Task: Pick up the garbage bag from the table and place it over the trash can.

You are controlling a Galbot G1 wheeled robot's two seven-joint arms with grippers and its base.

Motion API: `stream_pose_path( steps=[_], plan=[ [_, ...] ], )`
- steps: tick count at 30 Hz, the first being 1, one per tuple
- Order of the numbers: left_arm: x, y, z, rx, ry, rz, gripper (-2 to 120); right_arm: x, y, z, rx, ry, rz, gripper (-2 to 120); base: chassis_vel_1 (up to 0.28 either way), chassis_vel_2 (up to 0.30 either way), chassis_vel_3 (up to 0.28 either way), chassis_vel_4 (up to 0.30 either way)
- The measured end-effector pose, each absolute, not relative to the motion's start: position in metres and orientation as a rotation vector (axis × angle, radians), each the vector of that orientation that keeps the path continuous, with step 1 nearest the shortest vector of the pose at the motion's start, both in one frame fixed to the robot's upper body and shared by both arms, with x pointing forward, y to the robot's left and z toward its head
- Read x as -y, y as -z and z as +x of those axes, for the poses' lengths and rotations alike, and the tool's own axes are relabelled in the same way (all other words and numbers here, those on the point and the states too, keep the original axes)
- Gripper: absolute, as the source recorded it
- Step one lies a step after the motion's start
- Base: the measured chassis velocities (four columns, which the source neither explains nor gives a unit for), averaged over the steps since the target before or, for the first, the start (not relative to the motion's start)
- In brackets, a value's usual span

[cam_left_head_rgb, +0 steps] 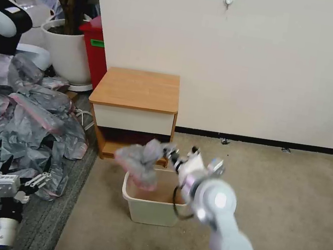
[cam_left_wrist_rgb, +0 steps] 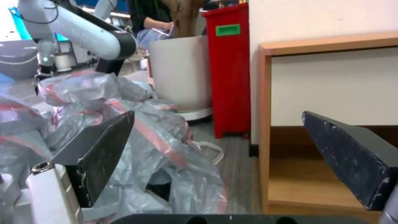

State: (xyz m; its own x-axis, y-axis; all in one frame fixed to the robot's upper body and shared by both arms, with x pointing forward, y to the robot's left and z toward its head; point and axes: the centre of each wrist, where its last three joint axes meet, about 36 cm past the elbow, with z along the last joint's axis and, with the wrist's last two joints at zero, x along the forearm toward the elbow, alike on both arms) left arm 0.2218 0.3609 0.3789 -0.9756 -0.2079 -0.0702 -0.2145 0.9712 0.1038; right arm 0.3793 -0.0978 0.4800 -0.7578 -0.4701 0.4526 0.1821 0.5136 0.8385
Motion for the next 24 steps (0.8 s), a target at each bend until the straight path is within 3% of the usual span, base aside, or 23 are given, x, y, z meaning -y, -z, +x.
stream_pose_path(
  steps=[12, 24],
  plan=[
    [-0.358, -0.371, 0.221, -3.066, -0.178, -0.321, 100, 0.063, -0.529, 0.340, 2.134, 1.241, 0.620, 0, 0.000, 0.000, 0.000, 0.000],
    [-0.361, -0.369, 0.216, -3.073, -0.195, -0.339, 100, 0.032, -0.528, 0.363, 2.037, 1.253, 0.784, 0, 0.000, 0.000, 0.000, 0.000]
  ],
)
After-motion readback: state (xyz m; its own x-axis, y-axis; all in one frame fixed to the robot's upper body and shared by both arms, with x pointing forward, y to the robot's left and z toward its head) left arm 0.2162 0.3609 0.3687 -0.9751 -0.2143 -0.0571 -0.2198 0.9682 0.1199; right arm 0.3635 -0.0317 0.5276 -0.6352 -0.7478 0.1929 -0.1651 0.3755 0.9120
